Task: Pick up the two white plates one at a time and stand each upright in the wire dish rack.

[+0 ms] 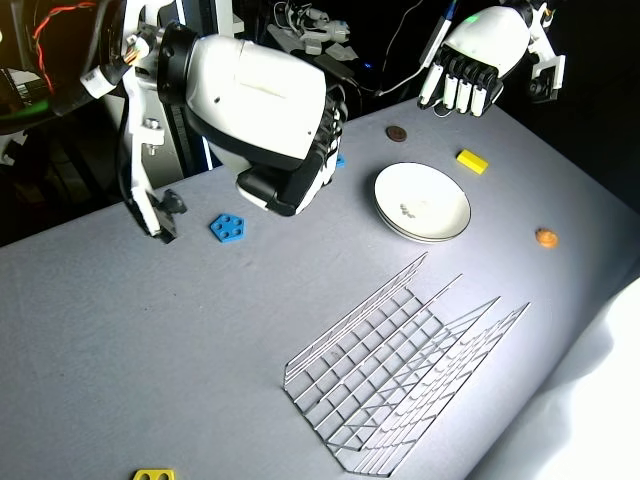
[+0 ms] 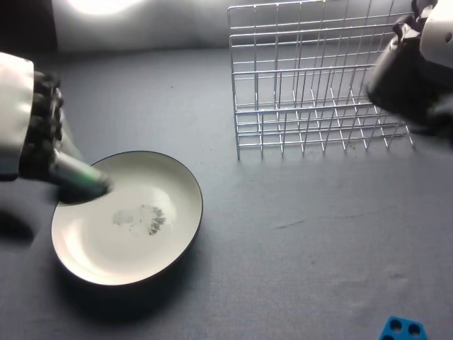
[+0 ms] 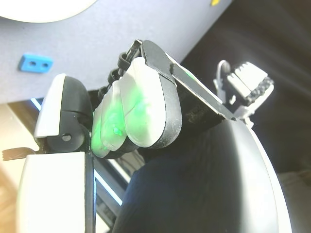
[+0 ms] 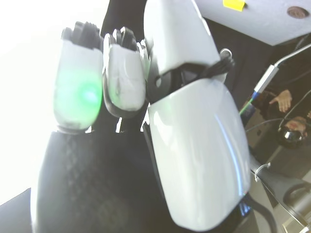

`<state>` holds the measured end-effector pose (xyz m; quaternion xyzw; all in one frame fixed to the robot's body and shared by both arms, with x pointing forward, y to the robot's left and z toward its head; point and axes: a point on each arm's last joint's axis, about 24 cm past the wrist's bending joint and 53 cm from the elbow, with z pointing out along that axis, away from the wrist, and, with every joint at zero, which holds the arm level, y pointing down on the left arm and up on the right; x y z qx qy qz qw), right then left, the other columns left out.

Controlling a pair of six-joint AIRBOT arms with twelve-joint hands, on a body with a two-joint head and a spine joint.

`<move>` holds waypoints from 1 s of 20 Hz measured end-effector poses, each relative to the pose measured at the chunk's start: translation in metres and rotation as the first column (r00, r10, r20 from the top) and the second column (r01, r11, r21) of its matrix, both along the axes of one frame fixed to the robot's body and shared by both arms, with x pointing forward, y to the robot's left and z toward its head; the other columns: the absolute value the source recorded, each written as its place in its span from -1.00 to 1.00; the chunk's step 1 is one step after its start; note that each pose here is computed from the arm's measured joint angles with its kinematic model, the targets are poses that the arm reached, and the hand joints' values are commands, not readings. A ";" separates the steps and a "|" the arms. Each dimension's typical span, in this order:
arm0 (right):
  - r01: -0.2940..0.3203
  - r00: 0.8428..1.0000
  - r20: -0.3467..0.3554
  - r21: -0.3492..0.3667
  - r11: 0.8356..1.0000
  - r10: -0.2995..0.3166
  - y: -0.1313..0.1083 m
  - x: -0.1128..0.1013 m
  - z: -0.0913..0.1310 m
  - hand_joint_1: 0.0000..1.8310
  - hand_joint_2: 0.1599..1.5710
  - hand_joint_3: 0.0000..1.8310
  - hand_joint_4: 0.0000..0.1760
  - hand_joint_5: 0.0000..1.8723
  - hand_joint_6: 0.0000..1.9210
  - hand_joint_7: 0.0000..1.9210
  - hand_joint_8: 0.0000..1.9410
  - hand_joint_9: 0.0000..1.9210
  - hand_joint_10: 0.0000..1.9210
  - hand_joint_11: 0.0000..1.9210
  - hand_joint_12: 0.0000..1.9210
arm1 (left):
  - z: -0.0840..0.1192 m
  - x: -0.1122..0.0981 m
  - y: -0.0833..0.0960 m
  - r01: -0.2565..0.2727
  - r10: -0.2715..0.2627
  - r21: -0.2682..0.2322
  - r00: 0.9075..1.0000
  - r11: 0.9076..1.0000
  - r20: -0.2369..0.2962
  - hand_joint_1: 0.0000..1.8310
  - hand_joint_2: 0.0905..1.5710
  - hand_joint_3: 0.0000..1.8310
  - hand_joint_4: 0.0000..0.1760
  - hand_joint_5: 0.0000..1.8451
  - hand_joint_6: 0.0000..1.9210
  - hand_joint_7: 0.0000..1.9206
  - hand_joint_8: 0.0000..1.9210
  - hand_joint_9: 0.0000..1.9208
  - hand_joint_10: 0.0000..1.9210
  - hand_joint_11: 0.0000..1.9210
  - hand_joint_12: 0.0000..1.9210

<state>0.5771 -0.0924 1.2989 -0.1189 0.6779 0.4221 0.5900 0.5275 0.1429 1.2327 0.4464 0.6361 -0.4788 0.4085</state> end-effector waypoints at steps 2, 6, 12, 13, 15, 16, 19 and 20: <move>0.003 1.000 -0.010 -0.012 1.000 -0.003 0.000 0.000 -0.004 -1.00 0.41 -0.96 -1.00 -1.00 -1.00 -1.00 -1.00 -1.00 -1.00 -1.00 -1.00 | -0.004 -0.002 0.000 0.007 -0.006 0.011 1.000 1.000 -0.011 -1.00 0.29 -0.91 -1.00 -0.99 -1.00 -0.97 -1.00 -0.97 -1.00 -1.00 -0.92; 0.002 1.000 -0.005 -0.009 1.000 -0.002 0.002 -0.001 0.000 -1.00 0.43 -0.97 -1.00 -1.00 -1.00 -1.00 -1.00 -1.00 -1.00 -1.00 -1.00 | -0.002 0.004 0.002 0.008 -0.008 0.000 1.000 1.000 -0.031 -1.00 0.30 -0.94 -1.00 -1.00 -1.00 -0.99 -1.00 -0.98 -1.00 -1.00 -1.00; 0.012 1.000 -0.024 -0.008 1.000 -0.012 -0.001 0.000 -0.003 -1.00 0.43 -0.97 -1.00 -1.00 -1.00 -1.00 -1.00 -1.00 -1.00 -1.00 -1.00 | -0.005 0.015 0.007 -0.004 0.006 0.021 0.997 1.000 -0.078 -1.00 0.26 -0.96 -1.00 -1.00 -1.00 -1.00 -1.00 -1.00 -1.00 -1.00 -1.00; 0.011 1.000 -0.026 -0.009 1.000 -0.011 -0.001 -0.001 -0.004 -1.00 0.43 -0.98 -1.00 -1.00 -1.00 -1.00 -1.00 -1.00 -1.00 -1.00 -1.00 | -0.005 0.014 0.007 0.001 0.000 0.025 0.997 1.000 -0.076 -1.00 0.25 -0.97 -1.00 -1.00 -1.00 -1.00 -1.00 -1.00 -1.00 -1.00 -1.00; 0.020 0.999 -0.037 -0.021 1.000 -0.020 -0.003 -0.001 -0.007 -1.00 0.41 -0.98 -1.00 -1.00 -1.00 -1.00 -1.00 -1.00 -1.00 -1.00 -1.00 | -0.005 0.013 0.006 0.008 -0.006 0.026 0.997 1.000 -0.076 -1.00 0.26 -0.97 -1.00 -1.00 -1.00 -1.00 -1.00 -1.00 -1.00 -1.00 -1.00; 0.023 0.999 -0.047 -0.031 0.999 -0.025 -0.003 -0.001 -0.010 -1.00 0.41 -0.98 -1.00 -1.00 -1.00 -1.00 -1.00 -1.00 -1.00 -1.00 -1.00 | -0.006 0.011 0.003 0.013 -0.011 0.029 0.997 0.999 -0.076 -1.00 0.26 -0.97 -1.00 -1.00 -1.00 -1.00 -1.00 -1.00 -1.00 -1.00 -1.00; 0.037 0.998 -0.055 -0.064 0.997 -0.041 -0.005 0.001 -0.014 -1.00 0.40 -0.99 -1.00 -1.00 -1.00 -1.00 -1.00 -1.00 -1.00 -1.00 -1.00 | -0.018 0.006 -0.008 0.038 -0.033 0.048 0.995 0.998 -0.095 -1.00 0.29 -0.96 -1.00 -1.00 -1.00 -1.00 -1.00 -1.00 -1.00 -1.00 -1.00; 0.040 0.997 -0.060 -0.072 0.997 -0.045 -0.006 0.002 -0.016 -1.00 0.41 -0.99 -1.00 -1.00 -1.00 -1.00 -1.00 -1.00 -1.00 -1.00 -1.00 | -0.029 0.004 -0.007 0.041 -0.034 0.074 0.994 0.996 -0.099 -1.00 0.30 -0.96 -1.00 -1.00 -1.00 -1.00 -1.00 -1.00 -1.00 -1.00 -1.00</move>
